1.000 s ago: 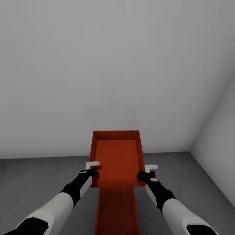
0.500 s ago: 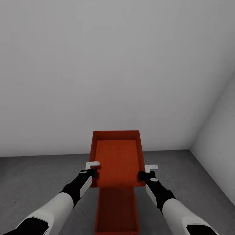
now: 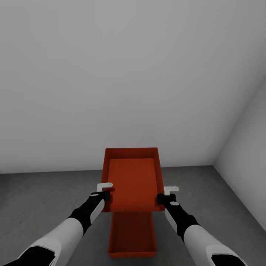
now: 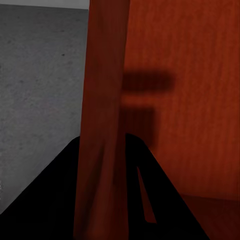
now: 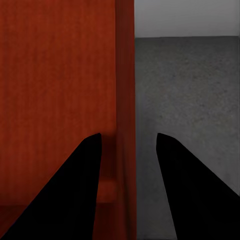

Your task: Move the two storage containers from the living room to the garage. In the garage, place one container on the floor and stack the other container on top of it (either order is fine).

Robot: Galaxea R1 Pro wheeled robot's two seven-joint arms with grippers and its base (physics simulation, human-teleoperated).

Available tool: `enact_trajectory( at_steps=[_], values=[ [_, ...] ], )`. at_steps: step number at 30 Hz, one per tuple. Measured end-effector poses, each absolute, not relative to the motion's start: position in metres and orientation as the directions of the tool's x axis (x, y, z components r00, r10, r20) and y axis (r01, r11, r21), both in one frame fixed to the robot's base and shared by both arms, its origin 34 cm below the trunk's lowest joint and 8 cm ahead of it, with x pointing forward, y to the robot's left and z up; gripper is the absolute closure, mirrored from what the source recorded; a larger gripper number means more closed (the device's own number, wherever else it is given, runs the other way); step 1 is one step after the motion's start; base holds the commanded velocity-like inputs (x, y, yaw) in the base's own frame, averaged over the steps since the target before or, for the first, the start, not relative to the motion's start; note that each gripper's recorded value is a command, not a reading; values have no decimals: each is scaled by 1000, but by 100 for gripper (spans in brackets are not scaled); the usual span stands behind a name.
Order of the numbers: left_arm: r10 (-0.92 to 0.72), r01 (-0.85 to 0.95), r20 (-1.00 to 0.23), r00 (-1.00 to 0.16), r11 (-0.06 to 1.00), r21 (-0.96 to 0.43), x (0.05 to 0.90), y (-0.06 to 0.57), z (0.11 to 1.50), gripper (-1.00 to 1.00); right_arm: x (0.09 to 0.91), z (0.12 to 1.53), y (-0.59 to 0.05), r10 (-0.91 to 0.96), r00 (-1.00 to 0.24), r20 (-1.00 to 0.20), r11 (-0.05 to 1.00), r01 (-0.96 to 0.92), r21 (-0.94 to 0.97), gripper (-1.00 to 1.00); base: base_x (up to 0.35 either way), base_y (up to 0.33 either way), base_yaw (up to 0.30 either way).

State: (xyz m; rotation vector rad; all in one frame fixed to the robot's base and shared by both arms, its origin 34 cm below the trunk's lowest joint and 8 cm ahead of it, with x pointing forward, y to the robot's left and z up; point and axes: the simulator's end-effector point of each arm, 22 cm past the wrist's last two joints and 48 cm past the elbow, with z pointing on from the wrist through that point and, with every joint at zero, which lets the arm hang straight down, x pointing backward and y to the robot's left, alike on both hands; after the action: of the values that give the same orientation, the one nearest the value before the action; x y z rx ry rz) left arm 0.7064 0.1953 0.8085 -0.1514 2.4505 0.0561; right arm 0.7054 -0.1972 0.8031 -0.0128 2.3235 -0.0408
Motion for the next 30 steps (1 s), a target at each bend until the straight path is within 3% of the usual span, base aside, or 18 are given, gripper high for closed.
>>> enact_trajectory(
  at_steps=[9, 30],
  values=[
    [-95, -124, -626, -774, 992, 3, 704, 195, 802, 100, 703, 797, -197, -22, -692, -722, 999, 3, -33, 100, -138, 0, 0],
    [-95, -124, -605, -791, 992, 6, 698, 196, 786, 100, 697, 780, -197, -22, -711, -703, 999, 3, -34, 100, -5, 0, 0]
  ],
)
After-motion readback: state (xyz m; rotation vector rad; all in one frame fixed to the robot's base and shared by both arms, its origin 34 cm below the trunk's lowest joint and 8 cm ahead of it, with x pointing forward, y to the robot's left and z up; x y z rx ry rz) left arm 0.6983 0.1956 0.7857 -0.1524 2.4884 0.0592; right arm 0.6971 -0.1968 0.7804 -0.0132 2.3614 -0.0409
